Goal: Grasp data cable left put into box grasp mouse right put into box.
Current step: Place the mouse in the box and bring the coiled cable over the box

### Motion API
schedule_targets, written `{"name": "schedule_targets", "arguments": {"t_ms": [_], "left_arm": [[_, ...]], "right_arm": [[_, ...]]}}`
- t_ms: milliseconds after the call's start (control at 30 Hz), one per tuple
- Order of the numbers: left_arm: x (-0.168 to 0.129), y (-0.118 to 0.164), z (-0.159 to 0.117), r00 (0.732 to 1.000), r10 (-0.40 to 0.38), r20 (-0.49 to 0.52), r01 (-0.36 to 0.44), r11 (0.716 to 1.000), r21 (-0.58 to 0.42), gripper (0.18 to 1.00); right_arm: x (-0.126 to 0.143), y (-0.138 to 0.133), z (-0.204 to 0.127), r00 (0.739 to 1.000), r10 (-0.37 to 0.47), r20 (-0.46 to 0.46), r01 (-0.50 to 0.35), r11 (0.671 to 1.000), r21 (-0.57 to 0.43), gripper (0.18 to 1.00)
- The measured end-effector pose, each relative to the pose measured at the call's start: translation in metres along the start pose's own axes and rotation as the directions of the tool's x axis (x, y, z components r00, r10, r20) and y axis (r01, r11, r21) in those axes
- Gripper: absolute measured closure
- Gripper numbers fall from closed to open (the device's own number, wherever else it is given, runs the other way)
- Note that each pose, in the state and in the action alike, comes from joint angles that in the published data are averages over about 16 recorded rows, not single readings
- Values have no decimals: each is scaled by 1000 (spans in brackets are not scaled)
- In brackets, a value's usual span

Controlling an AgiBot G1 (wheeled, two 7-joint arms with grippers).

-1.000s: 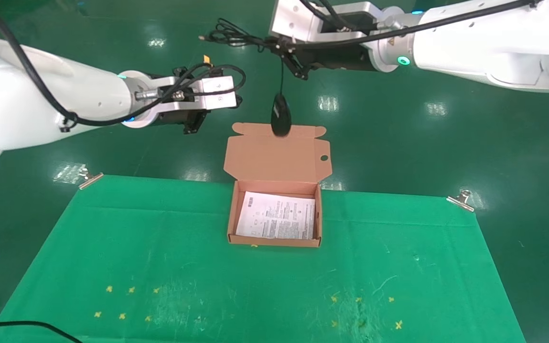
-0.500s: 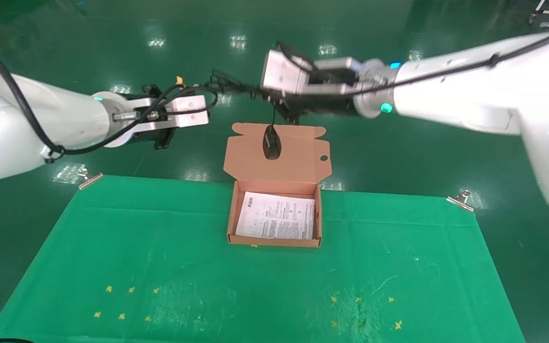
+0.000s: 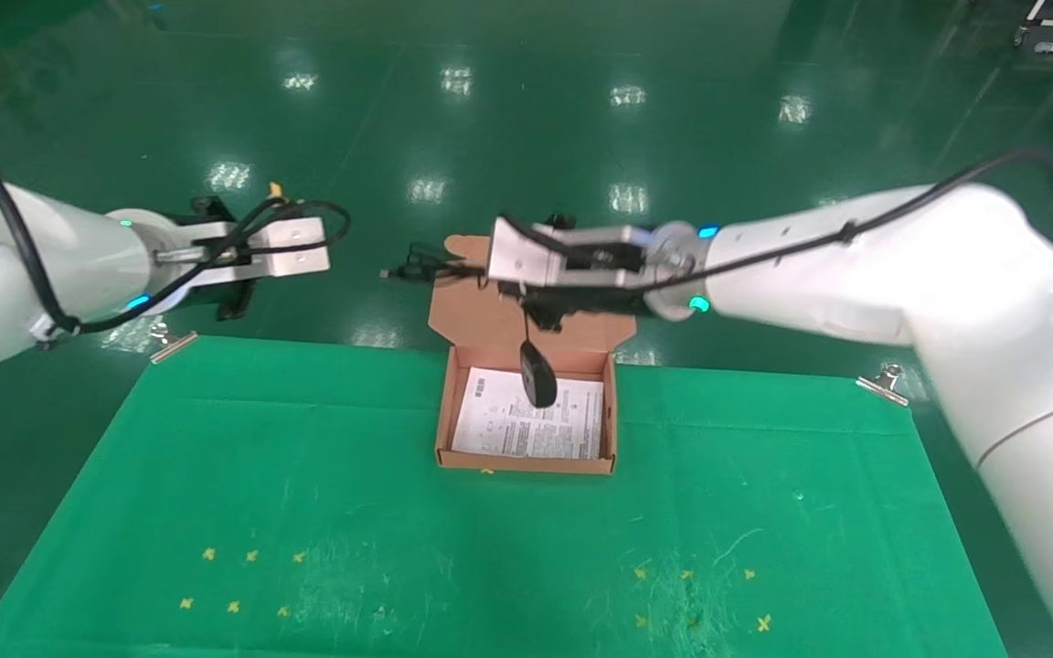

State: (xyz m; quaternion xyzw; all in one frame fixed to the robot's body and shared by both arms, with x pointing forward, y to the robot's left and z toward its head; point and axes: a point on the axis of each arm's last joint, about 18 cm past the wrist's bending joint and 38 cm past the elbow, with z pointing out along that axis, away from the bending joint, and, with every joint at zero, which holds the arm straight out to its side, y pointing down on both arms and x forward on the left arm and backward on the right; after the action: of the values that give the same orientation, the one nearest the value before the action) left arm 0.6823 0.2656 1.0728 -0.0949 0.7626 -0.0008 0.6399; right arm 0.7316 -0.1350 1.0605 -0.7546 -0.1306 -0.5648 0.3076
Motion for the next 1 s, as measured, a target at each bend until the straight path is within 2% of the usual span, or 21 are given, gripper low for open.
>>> {"name": "schedule_targets", "arguments": {"t_ms": [300, 600, 800, 1000], "left_arm": [[3, 5, -2, 1000, -1, -5, 1, 1000, -23, 936], [3, 5, -2, 1000, -1, -5, 1, 1000, -23, 936], [3, 5, -2, 1000, -1, -5, 1, 1000, -24, 936], [4, 4, -2, 1000, 0, -7, 0, 1000, -20, 936]], "right_arm": [[-38, 17, 18, 992, 123, 36, -122, 992, -27, 979], [-64, 52, 26, 960, 278, 23, -273, 954, -120, 979], [-71, 66, 28, 949, 315, 8, -309, 937, -164, 979], [-75, 69, 28, 951, 308, 8, -302, 937, -173, 976]]}}
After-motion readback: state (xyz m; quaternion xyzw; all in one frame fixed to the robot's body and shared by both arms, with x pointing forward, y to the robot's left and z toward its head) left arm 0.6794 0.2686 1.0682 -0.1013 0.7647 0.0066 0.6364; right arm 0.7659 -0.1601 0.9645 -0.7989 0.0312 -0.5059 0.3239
